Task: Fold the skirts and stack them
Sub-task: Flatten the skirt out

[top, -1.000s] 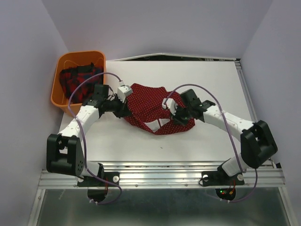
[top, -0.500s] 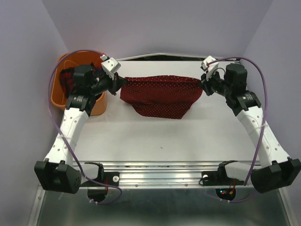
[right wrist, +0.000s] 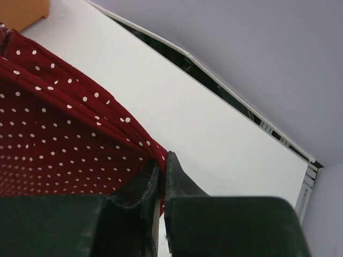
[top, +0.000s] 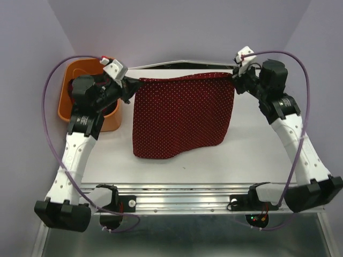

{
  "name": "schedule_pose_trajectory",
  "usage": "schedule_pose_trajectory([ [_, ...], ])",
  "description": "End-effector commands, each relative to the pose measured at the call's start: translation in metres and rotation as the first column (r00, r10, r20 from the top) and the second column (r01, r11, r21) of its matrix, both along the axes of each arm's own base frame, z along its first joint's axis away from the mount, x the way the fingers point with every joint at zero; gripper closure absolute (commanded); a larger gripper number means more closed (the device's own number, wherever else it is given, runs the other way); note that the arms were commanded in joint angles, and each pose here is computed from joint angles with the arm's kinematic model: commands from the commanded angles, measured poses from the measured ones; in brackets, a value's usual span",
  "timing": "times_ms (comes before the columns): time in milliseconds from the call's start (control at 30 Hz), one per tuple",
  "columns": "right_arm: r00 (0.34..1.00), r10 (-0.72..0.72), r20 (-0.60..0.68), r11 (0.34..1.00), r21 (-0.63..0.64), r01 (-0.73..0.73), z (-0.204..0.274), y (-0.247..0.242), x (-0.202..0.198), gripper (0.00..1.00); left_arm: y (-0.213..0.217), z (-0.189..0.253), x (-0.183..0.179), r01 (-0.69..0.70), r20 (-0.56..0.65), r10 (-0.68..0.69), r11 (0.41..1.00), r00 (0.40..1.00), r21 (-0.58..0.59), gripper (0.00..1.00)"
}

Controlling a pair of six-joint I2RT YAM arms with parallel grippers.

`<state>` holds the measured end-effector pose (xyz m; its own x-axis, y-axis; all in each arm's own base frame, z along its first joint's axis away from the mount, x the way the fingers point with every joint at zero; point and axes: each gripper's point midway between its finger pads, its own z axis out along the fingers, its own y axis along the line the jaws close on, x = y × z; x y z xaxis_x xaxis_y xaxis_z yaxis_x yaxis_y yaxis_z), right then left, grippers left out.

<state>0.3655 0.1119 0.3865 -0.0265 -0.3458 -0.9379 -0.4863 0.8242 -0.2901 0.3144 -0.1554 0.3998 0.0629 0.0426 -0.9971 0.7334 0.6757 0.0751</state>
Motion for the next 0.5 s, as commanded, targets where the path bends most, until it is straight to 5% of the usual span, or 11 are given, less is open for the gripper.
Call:
schedule_pose_trajectory([
  [0, 0.967, -0.243, 0.073, 0.969, -0.034, 0.246, 0.004, -0.037, 0.074, 0.99, 0.017, 0.007, 0.071, -0.157, 0.006, 0.157, 0.987, 0.988, -0.029, 1.00],
  [233, 0.913, -0.364, 0.184, 0.931, 0.091, 0.353, 0.051, -0.059, 0.177, 0.99, 0.015, 0.028, 0.178, -0.225, 0.023, 0.226, 0.974, 0.974, -0.038, 1.00],
  [367, 0.860, -0.421, 0.287, 0.907, 0.161, 0.390, 0.099, -0.080, 0.214, 0.99, 0.017, 0.082, 0.234, -0.264, 0.101, 0.279, 0.954, 0.955, -0.142, 1.00],
  [467, 0.805, -0.444, 0.392, 0.896, 0.216, 0.389, 0.147, -0.093, 0.220, 0.99, 0.016, 0.134, 0.238, -0.227, 0.232, 0.273, 0.952, 0.934, -0.206, 1.00],
])
